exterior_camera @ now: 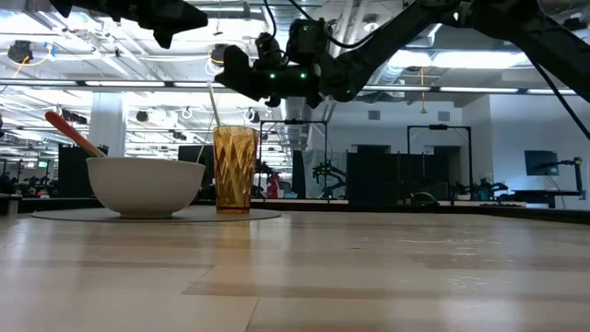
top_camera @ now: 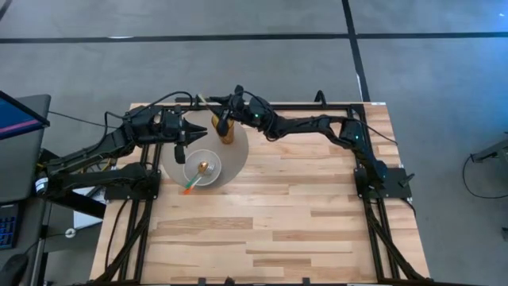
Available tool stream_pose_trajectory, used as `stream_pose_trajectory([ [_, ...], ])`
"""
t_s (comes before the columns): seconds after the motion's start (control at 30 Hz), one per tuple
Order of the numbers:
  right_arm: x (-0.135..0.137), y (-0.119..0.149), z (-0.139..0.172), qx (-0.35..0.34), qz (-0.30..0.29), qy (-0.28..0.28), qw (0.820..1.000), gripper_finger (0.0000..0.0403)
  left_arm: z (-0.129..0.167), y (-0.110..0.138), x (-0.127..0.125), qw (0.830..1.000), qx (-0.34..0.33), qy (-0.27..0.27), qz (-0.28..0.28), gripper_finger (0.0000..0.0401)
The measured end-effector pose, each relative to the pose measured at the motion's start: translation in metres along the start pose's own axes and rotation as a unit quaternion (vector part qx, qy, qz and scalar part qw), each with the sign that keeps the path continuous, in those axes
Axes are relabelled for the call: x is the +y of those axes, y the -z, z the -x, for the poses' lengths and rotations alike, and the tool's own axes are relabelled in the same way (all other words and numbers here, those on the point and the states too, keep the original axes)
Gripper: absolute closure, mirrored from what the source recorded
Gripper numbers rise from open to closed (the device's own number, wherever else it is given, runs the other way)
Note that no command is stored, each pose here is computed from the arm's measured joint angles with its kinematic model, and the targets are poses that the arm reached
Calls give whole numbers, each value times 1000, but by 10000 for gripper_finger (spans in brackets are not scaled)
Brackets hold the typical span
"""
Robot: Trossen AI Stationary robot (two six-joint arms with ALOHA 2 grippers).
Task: Pick & Place Utensil
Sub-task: Return to Home Position
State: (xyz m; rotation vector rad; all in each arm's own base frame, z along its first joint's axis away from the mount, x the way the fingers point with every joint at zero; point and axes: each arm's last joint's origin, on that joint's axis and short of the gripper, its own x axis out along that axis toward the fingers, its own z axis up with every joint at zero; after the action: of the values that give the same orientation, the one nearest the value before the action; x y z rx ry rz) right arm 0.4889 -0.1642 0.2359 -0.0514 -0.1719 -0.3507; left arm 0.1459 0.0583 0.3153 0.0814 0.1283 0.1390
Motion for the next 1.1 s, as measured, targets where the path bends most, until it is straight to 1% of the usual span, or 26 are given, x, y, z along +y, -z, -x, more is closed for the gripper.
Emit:
stream_pose_trajectory([
  [0.1,6,-9,1,-11,-1,-5,1000,243,0,0,0,1000,0,0,0,340],
  [0.17,10,-24,3,-24,-3,-10,1000,231,0,0,0,1000,0,0,0,340],
  [0.23,15,-41,6,-17,1,-16,1000,223,0,0,0,1000,0,0,0,340],
  [0.3,19,-57,12,15,24,-22,999,220,0,0,0,1000,0,0,0,340],
  [0.4,27,-83,26,87,69,-39,993,222,0,0,0,1000,0,0,0,340],
  [0.53,32,-128,61,177,99,-64,977,230,0,0,0,1000,0,0,0,340],
  [0.6,35,-148,82,225,97,-76,967,233,1,-1,0,1000,-2,-1,-1,340],
  [0.67,38,-166,104,257,84,-83,959,236,5,-2,-1,1000,-8,-1,-2,340],
  [0.77,42,-197,136,258,88,-98,957,238,17,-5,-4,1000,-19,-3,-5,340],
  [0.83,43,-211,160,247,93,-108,959,238,30,-6,-8,1000,-27,-4,-6,340],
  [0.93,41,-213,198,238,87,-115,960,236,55,-7,-15,999,-45,-5,-5,340],
  [1.0,38,-204,223,218,76,-113,966,235,70,-5,-20,998,-69,-7,-5,340],
  [1.1,31,-182,261,171,57,-105,978,233,86,8,-26,995,-101,-11,-8,340],
])
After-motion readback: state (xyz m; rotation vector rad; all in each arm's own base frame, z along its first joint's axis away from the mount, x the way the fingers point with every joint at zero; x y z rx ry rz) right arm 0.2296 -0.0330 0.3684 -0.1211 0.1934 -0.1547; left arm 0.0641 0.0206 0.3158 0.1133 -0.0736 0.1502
